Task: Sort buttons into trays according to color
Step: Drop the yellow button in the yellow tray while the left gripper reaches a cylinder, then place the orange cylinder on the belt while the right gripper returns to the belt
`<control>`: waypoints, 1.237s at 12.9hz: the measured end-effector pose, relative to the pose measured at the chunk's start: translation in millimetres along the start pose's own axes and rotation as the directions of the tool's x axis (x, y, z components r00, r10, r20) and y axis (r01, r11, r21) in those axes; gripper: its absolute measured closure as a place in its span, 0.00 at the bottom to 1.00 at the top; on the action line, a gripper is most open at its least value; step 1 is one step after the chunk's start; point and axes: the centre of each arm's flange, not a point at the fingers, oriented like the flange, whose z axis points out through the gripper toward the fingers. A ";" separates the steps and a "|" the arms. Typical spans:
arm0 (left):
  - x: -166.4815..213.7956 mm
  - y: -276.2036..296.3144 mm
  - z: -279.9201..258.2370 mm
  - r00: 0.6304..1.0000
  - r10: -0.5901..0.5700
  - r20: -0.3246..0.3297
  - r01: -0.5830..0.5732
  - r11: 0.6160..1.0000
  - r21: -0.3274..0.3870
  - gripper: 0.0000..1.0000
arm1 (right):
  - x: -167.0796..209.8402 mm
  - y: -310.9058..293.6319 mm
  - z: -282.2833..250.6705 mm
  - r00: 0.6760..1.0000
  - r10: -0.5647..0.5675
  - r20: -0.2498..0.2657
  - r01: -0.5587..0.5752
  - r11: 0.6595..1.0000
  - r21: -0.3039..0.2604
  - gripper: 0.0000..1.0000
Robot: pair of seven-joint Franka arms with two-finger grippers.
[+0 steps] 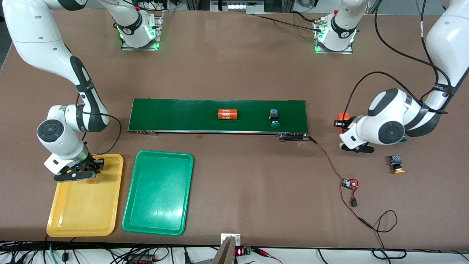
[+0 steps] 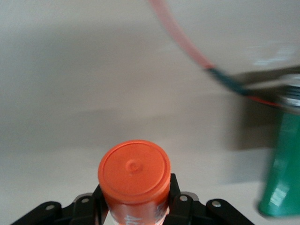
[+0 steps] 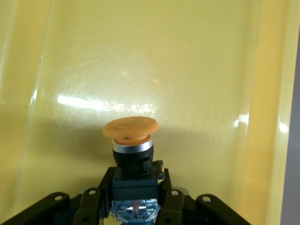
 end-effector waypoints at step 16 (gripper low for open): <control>-27.2 212.1 6.7 0.475 0.869 0.139 -0.870 0.439 0.224 0.50 | -8.9 -73.9 -170.7 0.976 0.113 0.186 -0.132 0.987 0.091 0.00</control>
